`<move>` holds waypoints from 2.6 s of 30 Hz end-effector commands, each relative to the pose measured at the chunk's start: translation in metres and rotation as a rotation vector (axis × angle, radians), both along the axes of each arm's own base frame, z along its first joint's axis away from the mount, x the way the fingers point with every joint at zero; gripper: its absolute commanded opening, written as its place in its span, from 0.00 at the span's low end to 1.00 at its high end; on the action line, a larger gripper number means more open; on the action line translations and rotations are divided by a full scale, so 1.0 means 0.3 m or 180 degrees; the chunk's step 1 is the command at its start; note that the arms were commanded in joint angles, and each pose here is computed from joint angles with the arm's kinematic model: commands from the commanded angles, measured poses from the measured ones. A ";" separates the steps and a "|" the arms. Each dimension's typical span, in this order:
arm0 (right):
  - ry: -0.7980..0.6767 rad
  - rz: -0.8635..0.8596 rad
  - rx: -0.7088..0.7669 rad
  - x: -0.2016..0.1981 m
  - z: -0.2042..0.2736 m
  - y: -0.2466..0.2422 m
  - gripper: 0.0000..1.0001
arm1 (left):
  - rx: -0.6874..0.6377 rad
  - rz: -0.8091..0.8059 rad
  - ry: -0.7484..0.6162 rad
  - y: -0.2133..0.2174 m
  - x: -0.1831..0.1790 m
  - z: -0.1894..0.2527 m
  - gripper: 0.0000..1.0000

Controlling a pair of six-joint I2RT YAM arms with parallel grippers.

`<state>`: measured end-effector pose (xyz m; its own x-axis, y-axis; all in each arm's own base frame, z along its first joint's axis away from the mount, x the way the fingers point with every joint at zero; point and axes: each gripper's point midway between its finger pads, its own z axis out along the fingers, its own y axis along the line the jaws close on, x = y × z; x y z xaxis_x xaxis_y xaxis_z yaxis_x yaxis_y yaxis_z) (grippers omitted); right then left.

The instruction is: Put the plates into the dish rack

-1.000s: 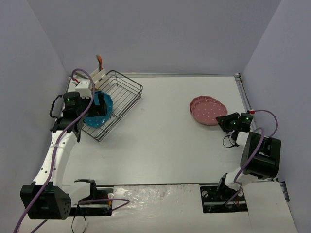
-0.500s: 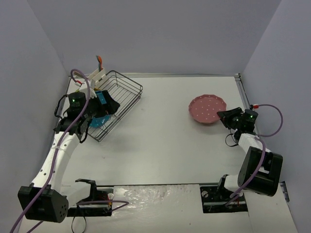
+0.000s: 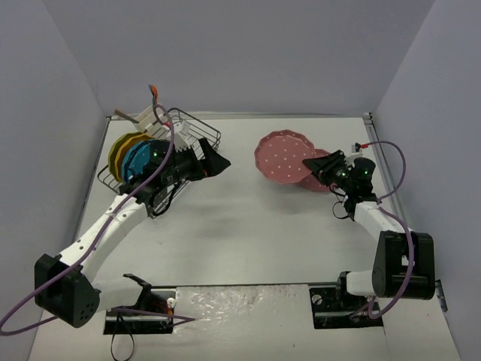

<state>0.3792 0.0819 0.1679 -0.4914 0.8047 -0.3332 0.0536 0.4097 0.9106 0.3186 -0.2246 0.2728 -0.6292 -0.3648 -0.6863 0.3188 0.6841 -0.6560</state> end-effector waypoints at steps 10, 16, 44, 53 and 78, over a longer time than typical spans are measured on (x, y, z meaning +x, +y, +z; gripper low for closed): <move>-0.1355 0.1031 0.0479 -0.070 0.415 0.310 0.00 | -0.0608 -0.0076 -0.0015 -0.174 0.098 0.101 0.97; -0.1430 0.1207 0.0570 -0.099 0.431 0.369 0.00 | -0.0933 -0.0133 0.0099 -0.216 0.107 0.089 0.91; -0.1373 0.1355 0.0577 -0.129 0.372 0.407 0.03 | -0.0982 -0.0272 0.0001 -0.221 0.059 0.111 0.10; -0.1219 0.1318 0.0170 -0.116 0.318 0.397 0.85 | -0.0554 -0.0291 -0.0348 -0.176 0.043 0.141 0.00; -0.0890 0.0852 -0.1071 -0.111 0.213 0.202 1.00 | 0.3312 0.0051 -0.1523 0.491 0.065 0.369 0.00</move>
<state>0.3463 0.1474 0.2142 -0.5778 0.4958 -0.6483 -0.2582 0.6425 0.7215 0.3178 -0.1171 0.3493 -0.3510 0.2821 -0.8929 0.4150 0.9016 0.1217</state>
